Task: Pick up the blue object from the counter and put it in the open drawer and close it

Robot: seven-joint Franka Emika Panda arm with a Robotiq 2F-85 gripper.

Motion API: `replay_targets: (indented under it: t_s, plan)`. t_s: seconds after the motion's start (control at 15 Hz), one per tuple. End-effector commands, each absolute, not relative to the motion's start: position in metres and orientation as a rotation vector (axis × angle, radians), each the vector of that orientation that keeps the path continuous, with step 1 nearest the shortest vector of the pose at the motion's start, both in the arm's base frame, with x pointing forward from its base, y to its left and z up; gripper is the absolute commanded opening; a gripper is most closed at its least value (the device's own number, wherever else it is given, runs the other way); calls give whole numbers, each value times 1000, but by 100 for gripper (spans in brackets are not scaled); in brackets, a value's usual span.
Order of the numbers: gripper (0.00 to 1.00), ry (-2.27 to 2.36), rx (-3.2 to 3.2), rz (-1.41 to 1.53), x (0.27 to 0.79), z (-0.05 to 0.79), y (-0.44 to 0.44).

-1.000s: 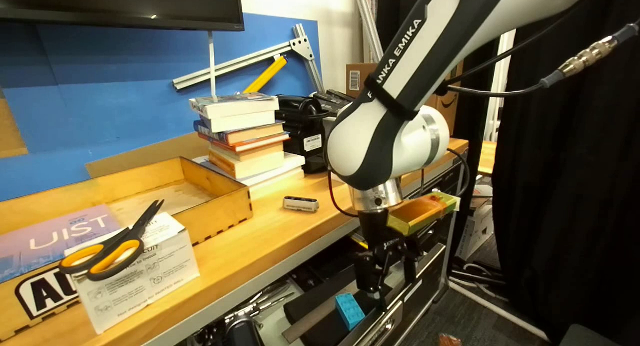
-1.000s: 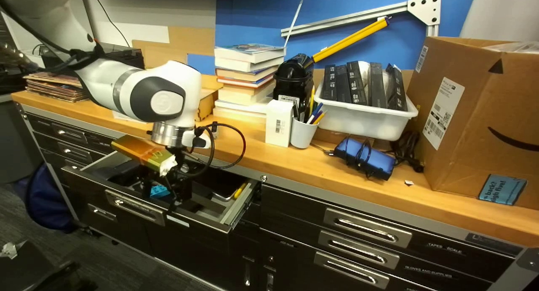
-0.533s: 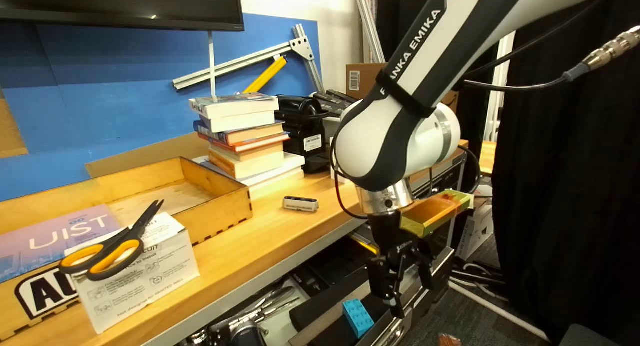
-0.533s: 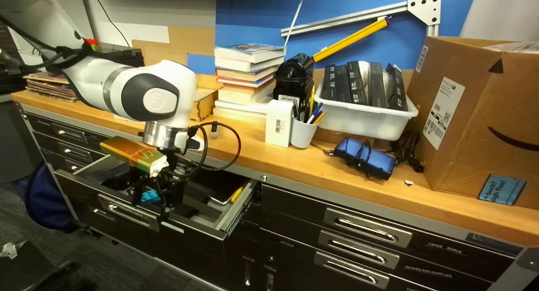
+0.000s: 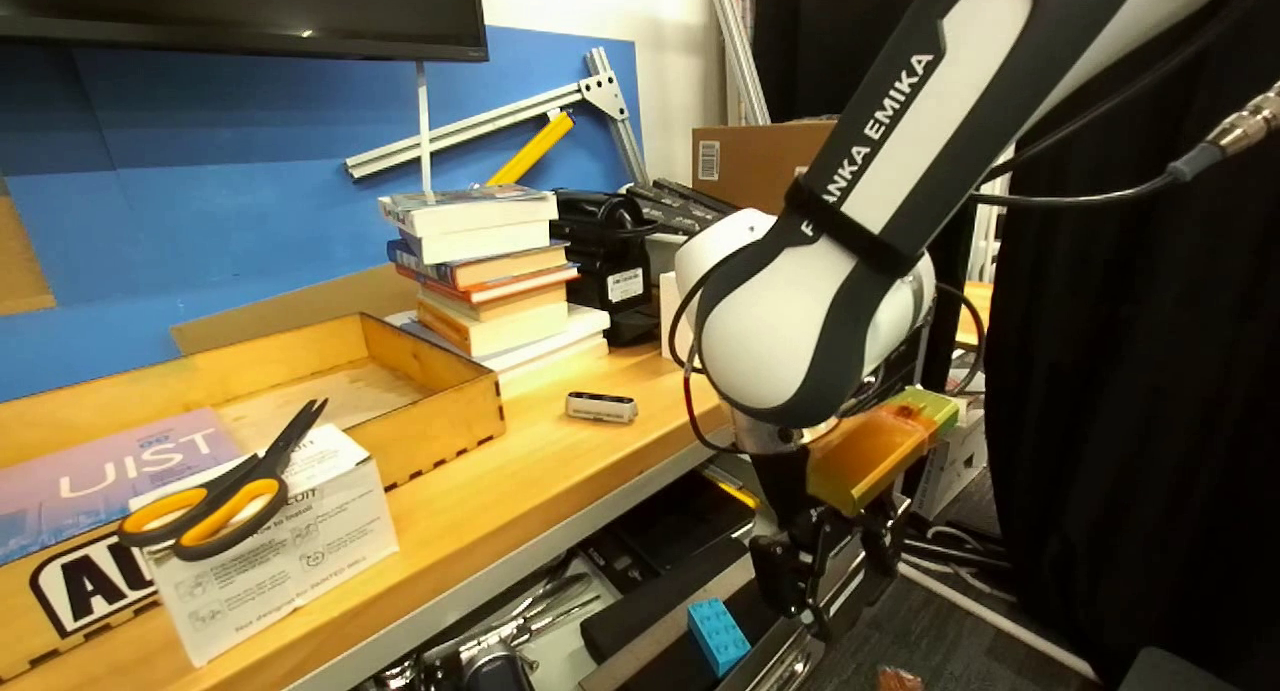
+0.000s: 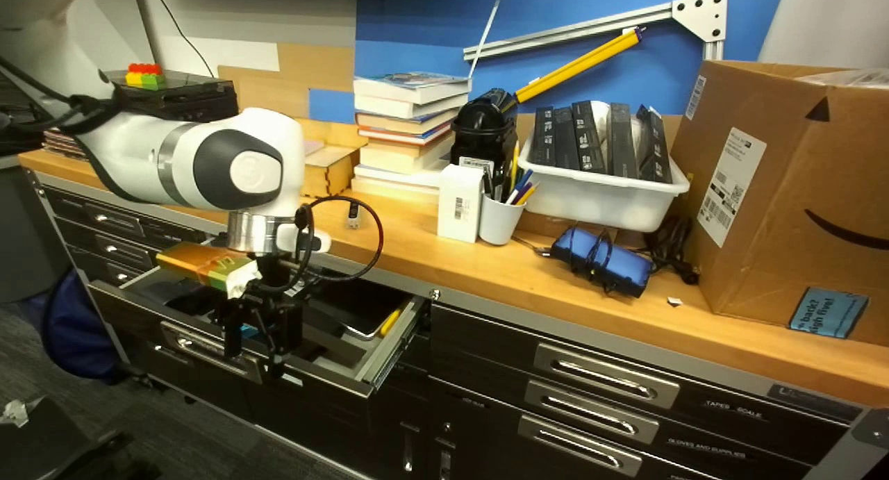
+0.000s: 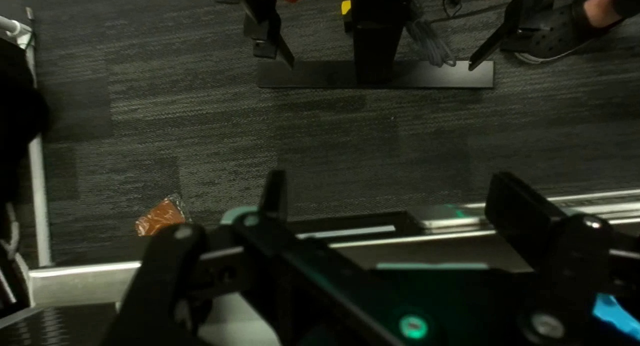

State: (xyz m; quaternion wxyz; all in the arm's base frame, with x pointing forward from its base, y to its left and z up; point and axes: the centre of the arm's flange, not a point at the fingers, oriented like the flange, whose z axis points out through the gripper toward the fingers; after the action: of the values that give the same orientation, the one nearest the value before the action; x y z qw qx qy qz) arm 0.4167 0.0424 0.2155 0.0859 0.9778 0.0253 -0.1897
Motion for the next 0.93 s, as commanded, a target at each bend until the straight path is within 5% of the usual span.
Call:
replay_targets:
  t_s: [0.0,0.87]
  plan:
    - [100,-18,2869,-503,428,195,52]
    - [100,-469,2756,-89,540,205,92]
